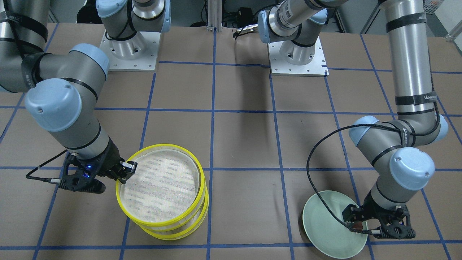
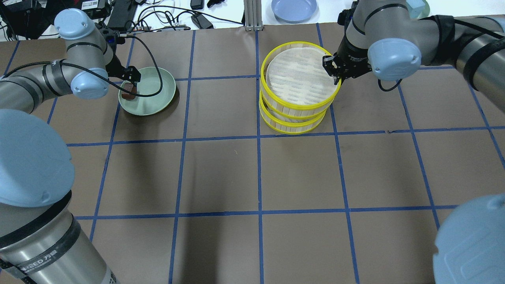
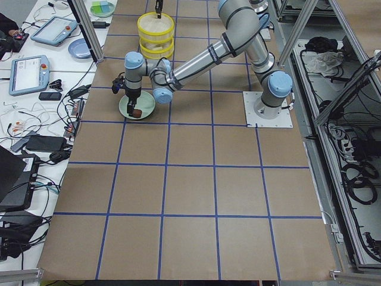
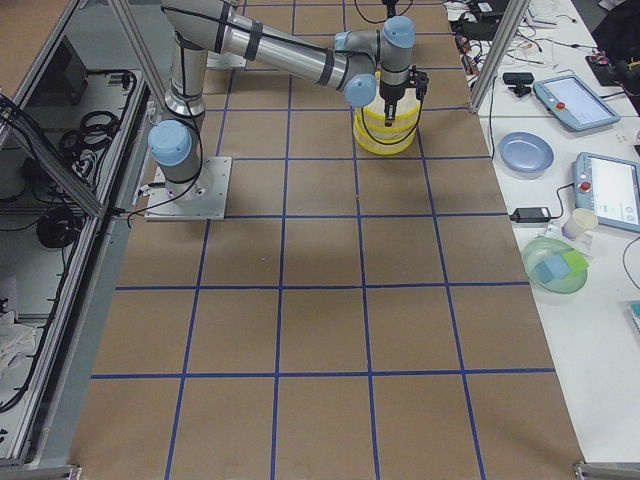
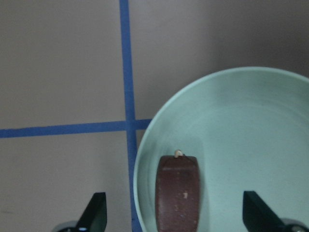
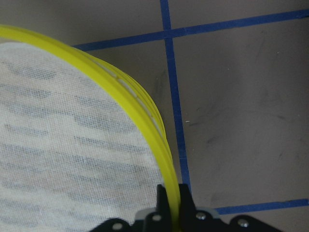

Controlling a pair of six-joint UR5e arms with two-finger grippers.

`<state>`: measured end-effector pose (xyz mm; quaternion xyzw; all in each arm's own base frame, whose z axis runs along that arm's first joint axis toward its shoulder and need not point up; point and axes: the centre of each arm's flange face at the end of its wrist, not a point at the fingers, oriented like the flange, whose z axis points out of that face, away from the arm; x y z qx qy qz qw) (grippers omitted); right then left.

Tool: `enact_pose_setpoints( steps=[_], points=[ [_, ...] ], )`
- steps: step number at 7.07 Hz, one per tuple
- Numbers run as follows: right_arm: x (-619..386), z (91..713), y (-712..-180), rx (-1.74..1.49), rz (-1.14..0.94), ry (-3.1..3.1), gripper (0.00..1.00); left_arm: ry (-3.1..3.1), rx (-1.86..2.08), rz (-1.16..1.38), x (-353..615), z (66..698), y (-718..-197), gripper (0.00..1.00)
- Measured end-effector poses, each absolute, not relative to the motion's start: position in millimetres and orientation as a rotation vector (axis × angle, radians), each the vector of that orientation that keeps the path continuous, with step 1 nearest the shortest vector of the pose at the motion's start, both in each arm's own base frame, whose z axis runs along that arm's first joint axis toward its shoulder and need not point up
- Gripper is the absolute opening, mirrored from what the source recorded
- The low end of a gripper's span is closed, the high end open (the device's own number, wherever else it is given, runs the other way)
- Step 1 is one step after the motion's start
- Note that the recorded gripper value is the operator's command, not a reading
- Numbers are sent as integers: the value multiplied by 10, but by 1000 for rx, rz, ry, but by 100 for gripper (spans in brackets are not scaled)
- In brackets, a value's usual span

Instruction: Stack buns with steamer

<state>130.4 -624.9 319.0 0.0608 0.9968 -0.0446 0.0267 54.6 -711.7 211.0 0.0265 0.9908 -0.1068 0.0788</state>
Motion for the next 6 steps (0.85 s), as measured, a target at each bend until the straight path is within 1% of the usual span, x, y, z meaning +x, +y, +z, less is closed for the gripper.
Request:
enact_pose_setpoints(
  steps=[2, 4, 5, 6],
  points=[
    [1325, 3104, -6216, 182, -124, 3086, 3, 2989, 55, -359, 565, 2068, -7148, 100],
    [1332, 2962, -6241, 185, -107, 3087, 4, 3069, -61, -398, 494, 2052, -7151, 100],
    [1340, 2925, -6251, 187, -103, 3086, 5, 3094, -98, -384, 472, 1966, -7138, 95],
    [1367, 2916, -6253, 188, -108, 3085, 8, 3107, -115, -367, 461, 1894, -7127, 61]
  ],
)
